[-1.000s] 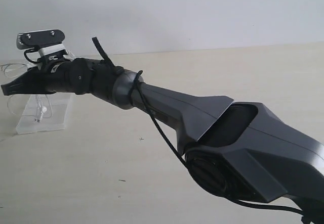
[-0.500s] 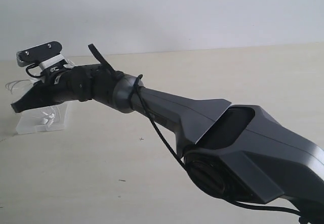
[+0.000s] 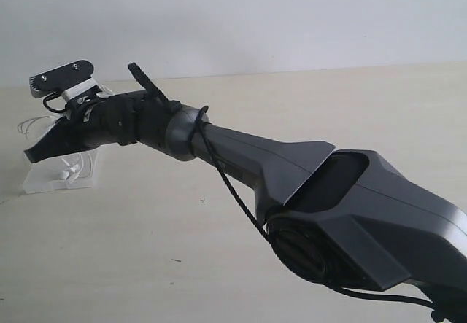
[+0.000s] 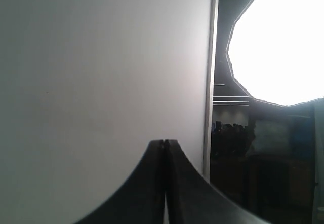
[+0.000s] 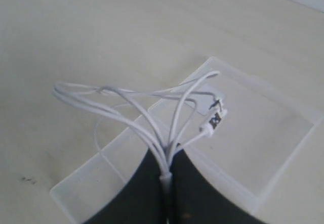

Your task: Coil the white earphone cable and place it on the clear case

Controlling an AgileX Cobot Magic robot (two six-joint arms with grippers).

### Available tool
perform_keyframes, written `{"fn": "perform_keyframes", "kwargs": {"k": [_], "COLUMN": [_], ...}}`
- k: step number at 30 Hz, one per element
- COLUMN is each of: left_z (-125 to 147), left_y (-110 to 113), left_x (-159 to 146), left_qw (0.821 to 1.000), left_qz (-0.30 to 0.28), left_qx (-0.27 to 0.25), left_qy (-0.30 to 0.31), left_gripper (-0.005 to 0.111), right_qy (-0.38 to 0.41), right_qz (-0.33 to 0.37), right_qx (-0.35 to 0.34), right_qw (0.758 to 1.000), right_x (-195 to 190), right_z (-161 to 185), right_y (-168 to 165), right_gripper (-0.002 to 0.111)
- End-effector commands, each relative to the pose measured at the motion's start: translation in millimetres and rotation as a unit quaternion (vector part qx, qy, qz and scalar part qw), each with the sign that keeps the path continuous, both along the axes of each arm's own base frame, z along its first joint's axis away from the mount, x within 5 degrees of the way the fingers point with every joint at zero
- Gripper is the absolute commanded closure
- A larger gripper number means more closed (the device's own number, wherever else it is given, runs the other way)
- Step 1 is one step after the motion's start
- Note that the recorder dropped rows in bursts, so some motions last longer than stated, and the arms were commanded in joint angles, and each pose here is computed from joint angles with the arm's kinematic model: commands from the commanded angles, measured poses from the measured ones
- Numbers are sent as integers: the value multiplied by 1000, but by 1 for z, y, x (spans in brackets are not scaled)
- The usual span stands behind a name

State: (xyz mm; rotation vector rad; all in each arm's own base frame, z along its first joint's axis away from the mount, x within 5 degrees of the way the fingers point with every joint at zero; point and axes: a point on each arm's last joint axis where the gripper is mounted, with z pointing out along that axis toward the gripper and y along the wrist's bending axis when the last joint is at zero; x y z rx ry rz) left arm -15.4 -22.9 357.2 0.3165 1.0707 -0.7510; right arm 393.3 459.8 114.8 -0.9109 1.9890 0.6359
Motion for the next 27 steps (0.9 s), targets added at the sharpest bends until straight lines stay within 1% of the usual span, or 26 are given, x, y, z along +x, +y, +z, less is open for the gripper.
{"fn": "perform_keyframes", "kwargs": {"k": [1,7,16,18,20,27], "left_z": [3,3,3,3,3,3], "left_y": [1,1,1,1,1,1], "left_x": [-3,-3,-3,-3,-3,-3], "left_qw": [1000,1000,1000,1000,1000,1000], "left_qz": [-4,-4,-4,-4,-4,-4], "left_qx": [1,1,1,1,1,1], "left_qy": [-8,-8,-8,-8,-8,-8], "left_gripper": [107,107,107,107,107,107], "right_qy": [-3,1,2,2,3,5], "right_qz": [0,9,10,11,11,10], "right_qx": [-3,-32,-34,-33,-32,-32], "right_qw": [1000,999,999,999,999,999], "right_x": [3,1,1,0,0,0], "right_z": [4,0,-1,-1,-1,-1], "right_y": [-2,-4,-4,-4,-3,-3], "right_gripper": [108,108,108,106,101,76]}}
